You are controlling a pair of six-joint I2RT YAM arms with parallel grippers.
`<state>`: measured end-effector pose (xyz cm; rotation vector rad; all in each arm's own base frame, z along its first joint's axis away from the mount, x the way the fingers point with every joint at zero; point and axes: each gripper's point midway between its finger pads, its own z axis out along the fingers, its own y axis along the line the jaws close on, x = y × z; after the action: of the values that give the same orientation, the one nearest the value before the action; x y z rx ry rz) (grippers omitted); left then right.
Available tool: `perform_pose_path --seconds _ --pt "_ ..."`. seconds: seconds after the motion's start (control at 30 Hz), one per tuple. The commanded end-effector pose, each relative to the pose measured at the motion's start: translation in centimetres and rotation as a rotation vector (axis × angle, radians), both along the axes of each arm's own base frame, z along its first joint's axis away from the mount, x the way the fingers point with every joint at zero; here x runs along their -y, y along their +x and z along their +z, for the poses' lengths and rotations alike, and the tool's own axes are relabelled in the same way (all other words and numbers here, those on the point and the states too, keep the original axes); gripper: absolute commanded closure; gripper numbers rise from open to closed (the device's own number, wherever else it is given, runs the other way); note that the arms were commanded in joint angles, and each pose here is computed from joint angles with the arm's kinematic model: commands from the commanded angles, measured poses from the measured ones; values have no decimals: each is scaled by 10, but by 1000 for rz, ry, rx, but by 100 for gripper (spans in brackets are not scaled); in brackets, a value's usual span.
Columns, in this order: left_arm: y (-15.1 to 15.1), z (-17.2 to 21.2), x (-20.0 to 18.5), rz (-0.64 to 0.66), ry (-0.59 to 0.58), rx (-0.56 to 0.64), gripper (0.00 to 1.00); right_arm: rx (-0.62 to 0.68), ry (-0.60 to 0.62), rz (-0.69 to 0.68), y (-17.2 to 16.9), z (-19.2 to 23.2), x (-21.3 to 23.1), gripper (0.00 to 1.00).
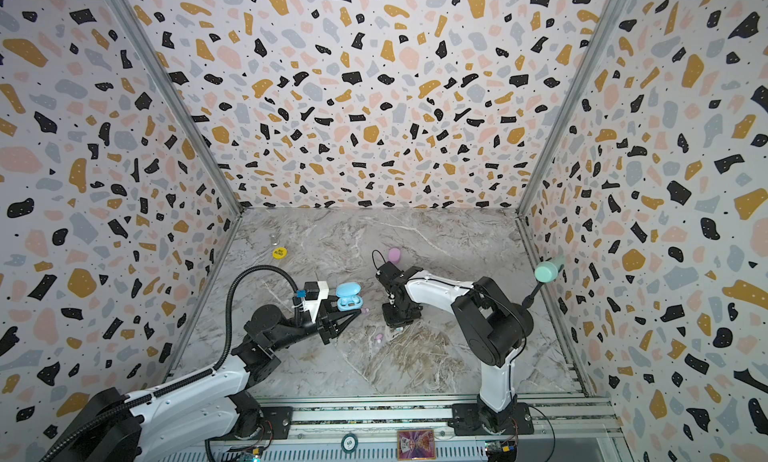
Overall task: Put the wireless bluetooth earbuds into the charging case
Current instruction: 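Lift the earbud and carry it to the open case in the left gripper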
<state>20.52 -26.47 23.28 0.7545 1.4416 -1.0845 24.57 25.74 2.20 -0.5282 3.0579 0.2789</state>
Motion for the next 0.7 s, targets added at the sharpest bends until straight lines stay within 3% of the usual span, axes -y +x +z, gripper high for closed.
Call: perform_pose_path --seconds 0.0,0.2,0.4,0.67 --pt "0 18 -2 4 -38 59 78 1 -29 0 -4 4 6 85" --pt "1 18 -1 2 -41 58 78 37 54 -41 1 31 4 86" --pt "5 22 4 -11 -47 60 78 62 240 -108 -3 77 4 86" --pt "12 30 15 -37 -57 80 78 186 518 -136 -7 173 -3 87"
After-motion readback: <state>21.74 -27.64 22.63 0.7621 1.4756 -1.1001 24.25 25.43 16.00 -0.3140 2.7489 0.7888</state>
